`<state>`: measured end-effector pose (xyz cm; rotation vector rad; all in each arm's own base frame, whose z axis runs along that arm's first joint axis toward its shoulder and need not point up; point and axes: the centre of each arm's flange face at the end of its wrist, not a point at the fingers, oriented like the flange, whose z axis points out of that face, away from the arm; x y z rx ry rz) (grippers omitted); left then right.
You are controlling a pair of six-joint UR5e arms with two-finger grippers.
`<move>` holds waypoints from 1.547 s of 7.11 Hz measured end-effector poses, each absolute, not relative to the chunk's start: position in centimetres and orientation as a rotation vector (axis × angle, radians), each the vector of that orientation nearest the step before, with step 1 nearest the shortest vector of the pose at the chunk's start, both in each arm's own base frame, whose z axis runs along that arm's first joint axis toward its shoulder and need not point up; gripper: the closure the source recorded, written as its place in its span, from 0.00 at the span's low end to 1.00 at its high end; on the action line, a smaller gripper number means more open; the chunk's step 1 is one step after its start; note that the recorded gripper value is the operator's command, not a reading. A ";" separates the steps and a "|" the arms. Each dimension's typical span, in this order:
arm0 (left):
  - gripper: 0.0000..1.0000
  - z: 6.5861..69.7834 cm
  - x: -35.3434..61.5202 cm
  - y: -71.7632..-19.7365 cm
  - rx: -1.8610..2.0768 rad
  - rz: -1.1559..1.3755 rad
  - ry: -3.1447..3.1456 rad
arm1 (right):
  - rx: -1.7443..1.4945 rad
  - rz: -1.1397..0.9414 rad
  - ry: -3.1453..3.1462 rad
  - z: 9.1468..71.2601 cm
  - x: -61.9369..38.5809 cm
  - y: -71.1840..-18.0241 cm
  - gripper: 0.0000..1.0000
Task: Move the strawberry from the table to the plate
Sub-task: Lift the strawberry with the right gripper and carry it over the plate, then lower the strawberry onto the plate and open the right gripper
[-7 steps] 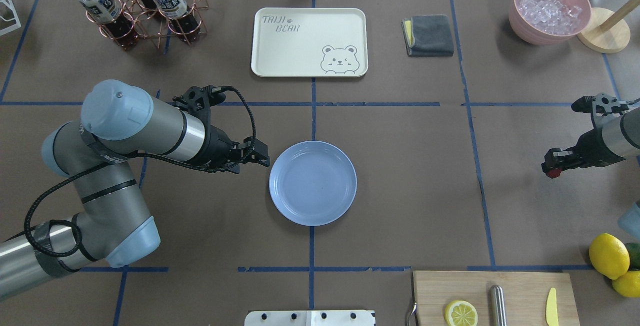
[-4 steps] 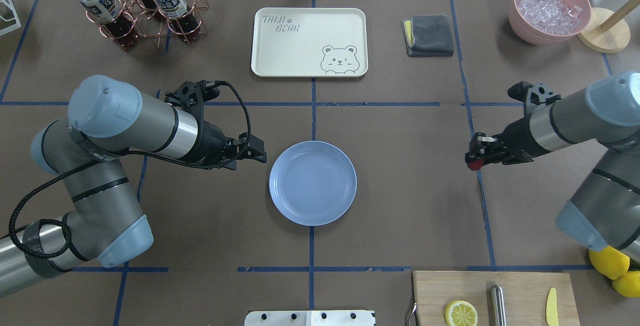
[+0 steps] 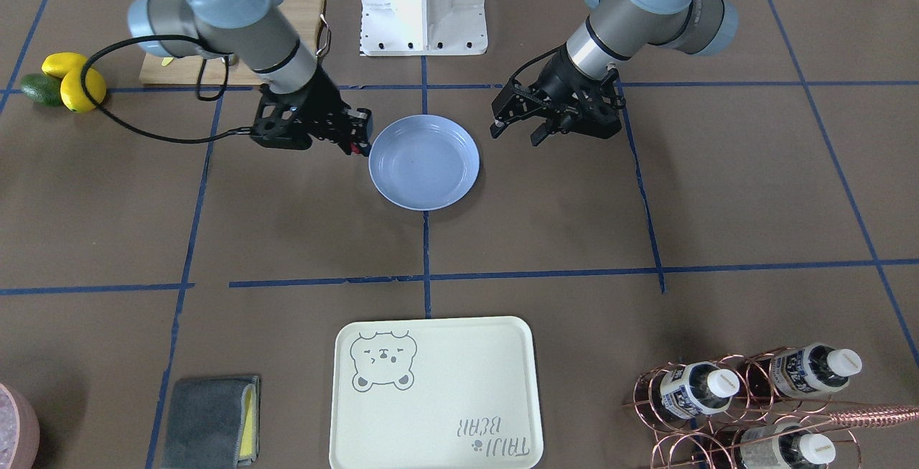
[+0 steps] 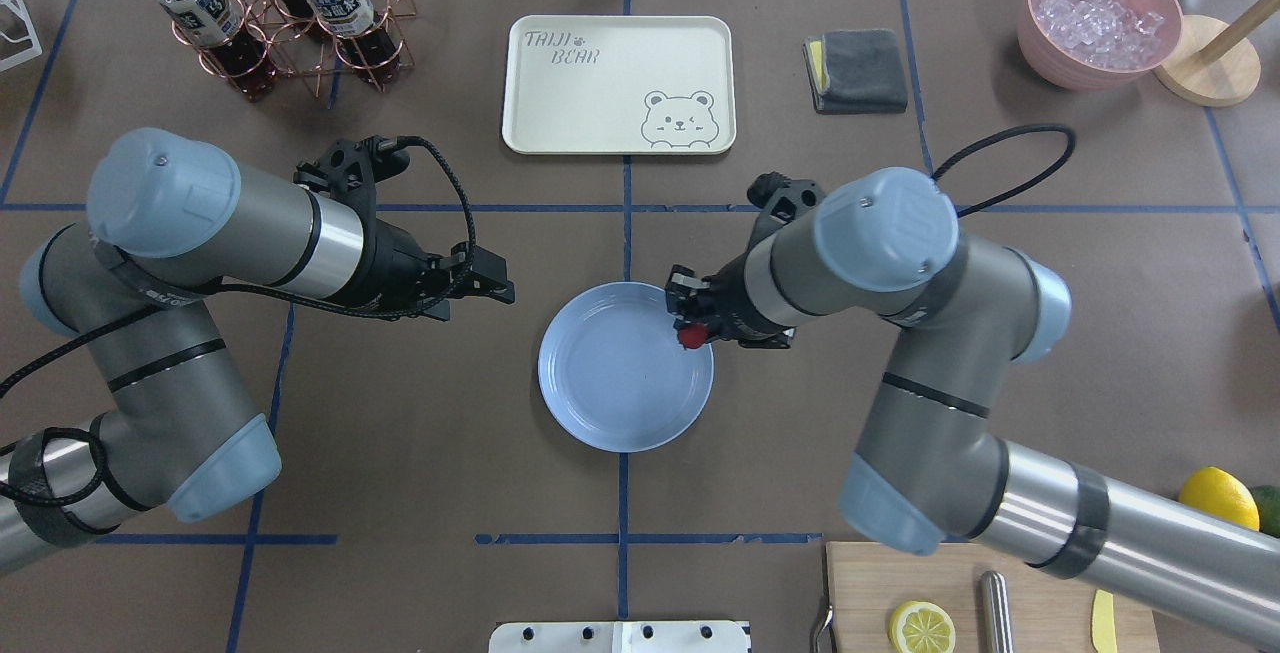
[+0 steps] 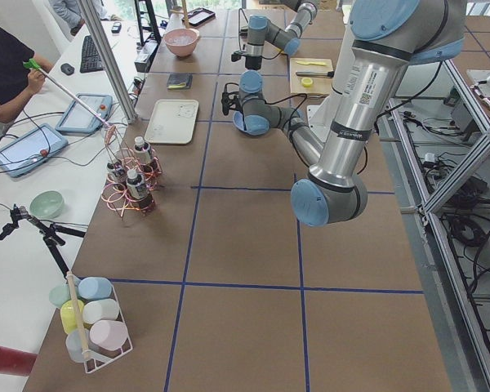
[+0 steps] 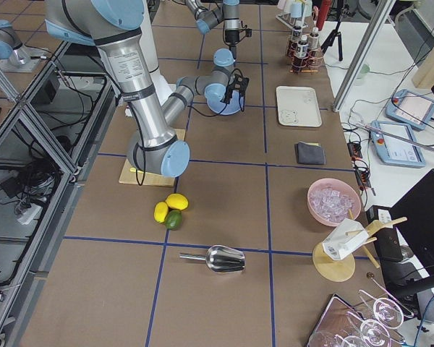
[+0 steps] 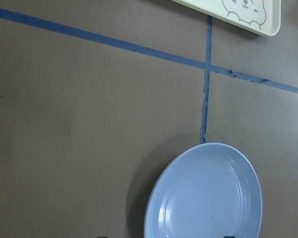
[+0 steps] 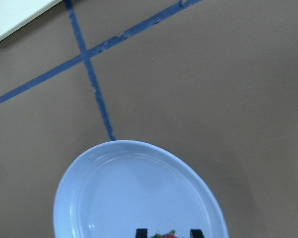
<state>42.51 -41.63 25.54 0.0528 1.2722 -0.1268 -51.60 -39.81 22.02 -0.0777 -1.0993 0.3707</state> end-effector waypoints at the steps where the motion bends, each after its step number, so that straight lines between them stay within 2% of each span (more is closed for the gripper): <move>1: 0.13 25.4 42.3 -41.6 0.056 -0.127 1.276 | -0.081 0.403 -1.086 19.7 -55.1 -40.0 1.00; 4: 0.12 25.3 42.1 -41.5 0.058 -0.126 1.279 | -0.095 0.446 -1.026 19.6 -59.8 -39.8 1.00; 10: 0.12 25.4 42.1 -41.5 0.058 -0.127 1.278 | -0.099 0.443 -0.930 21.9 -62.0 -38.4 1.00; 11: 0.12 25.4 42.1 -41.5 0.057 -0.127 1.277 | -0.099 0.443 -0.929 21.9 -62.1 -38.4 0.83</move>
